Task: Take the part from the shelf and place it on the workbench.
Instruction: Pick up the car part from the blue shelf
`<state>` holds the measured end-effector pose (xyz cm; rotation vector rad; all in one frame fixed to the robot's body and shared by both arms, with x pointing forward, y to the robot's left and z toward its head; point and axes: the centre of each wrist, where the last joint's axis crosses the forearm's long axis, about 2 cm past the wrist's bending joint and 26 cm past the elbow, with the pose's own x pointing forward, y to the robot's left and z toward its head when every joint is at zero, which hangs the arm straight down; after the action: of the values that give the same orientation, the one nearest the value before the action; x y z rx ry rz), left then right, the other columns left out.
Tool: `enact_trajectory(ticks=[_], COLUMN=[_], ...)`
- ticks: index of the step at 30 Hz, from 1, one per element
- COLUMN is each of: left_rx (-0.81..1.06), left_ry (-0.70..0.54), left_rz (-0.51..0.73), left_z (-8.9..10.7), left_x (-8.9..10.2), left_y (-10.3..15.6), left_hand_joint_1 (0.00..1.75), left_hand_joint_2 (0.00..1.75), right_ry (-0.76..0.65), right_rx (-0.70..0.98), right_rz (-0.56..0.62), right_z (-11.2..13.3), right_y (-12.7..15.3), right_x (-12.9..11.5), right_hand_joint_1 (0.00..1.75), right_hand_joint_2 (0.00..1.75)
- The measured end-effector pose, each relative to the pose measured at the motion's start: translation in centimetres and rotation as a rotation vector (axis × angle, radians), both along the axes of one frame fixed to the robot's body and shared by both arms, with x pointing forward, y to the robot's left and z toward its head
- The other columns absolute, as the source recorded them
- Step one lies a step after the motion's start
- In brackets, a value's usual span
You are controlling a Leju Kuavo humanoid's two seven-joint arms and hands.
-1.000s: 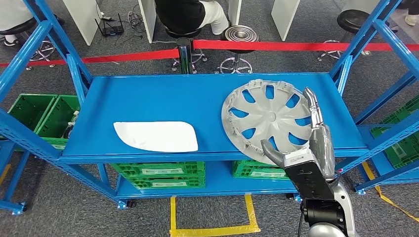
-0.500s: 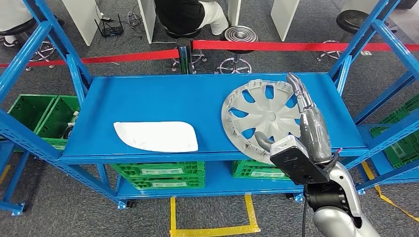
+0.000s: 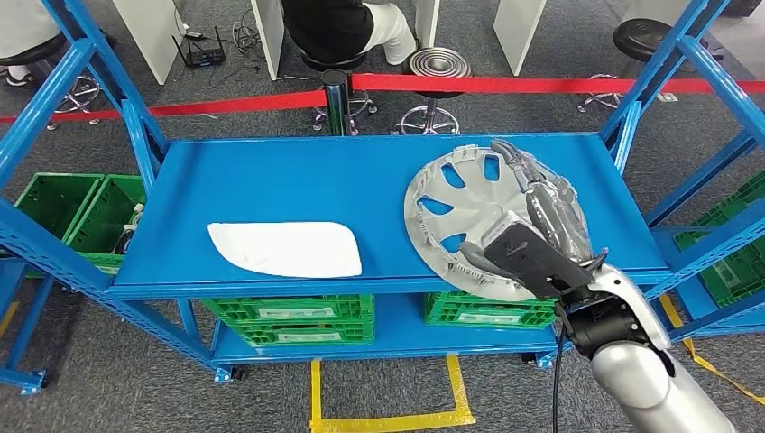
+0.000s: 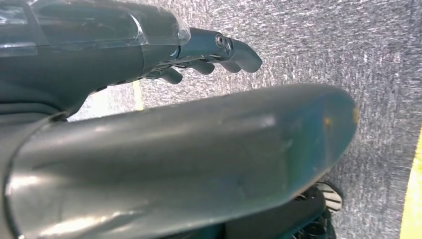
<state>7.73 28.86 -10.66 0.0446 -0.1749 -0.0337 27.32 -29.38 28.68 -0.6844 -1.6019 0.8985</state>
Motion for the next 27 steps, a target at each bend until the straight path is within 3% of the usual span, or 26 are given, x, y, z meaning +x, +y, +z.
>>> enact_trajectory(ticks=[9,20,27], left_rx=[-0.058,-0.087,-0.094], left_ry=[0.028,0.03,0.006], left_rz=[0.037,0.037,0.043], left_z=[0.0,0.1,0.1], left_x=[0.0,-0.1,-0.1], left_y=[-1.5,-2.7,-3.1], left_hand_joint_1=[0.0,0.0,0.0], left_hand_joint_2=[0.0,0.0,0.0], right_ry=[0.049,0.072,0.217], right_rx=[-0.167,-0.207,-0.258], right_rz=[-0.002,0.019,0.132], right_z=[4.1,4.1,4.0], right_y=[0.0,0.7,1.7], right_x=[3.3,4.0,4.4], right_hand_joint_1=[0.0,0.0,0.0], right_hand_joint_2=[1.75,1.75,1.75])
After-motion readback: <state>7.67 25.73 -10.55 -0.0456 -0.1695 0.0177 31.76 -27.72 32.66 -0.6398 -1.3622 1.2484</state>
